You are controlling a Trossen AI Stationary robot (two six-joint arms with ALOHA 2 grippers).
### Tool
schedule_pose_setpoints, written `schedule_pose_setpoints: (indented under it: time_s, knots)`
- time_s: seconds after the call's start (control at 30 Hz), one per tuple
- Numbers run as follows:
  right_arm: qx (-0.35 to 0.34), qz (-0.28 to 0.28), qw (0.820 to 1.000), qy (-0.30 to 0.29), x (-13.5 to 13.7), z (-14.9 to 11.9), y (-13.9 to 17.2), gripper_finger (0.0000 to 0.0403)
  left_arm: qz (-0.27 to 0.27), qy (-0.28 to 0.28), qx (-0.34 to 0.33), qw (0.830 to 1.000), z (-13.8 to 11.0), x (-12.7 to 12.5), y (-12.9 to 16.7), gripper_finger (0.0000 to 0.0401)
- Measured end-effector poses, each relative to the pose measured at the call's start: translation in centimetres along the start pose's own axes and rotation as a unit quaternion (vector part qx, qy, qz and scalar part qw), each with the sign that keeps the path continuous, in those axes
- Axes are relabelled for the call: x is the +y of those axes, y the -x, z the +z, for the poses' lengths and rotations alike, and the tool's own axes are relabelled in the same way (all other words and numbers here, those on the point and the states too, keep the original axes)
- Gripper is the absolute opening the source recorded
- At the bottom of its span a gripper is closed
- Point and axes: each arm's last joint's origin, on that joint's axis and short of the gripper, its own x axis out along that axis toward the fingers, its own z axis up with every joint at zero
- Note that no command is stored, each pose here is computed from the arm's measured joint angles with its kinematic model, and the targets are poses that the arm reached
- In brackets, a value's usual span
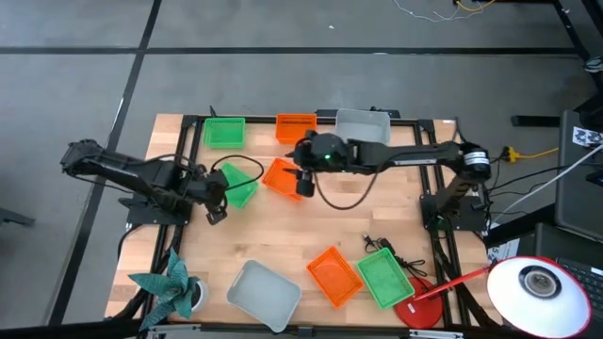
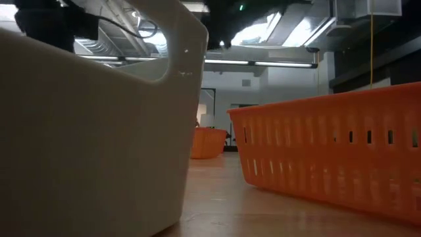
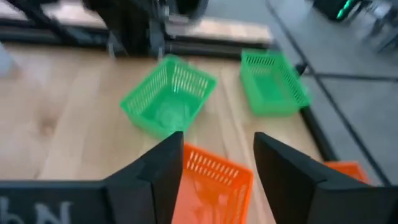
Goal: Stack baskets by color
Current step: Stack the middle orange bin on top of the top orange bin
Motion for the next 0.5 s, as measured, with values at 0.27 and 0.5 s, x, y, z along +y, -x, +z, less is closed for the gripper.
schedule_pose_setpoints:
  time_s: [0.27,0.5]
  knots:
    - [0.108,-0.009,0.991,-0.076,-0.6,-4.1,-3.7,0.0197,-0.077,0.013,-0.088,0.993,-2.1,-0.1,-2.6,0.0]
    - [0.146,-0.037,0.983,-0.107,-1.7,-6.3,-5.8,0.0197,-0.142,0.012,-0.159,0.977,-3.6,-0.4,-4.9,0.0]
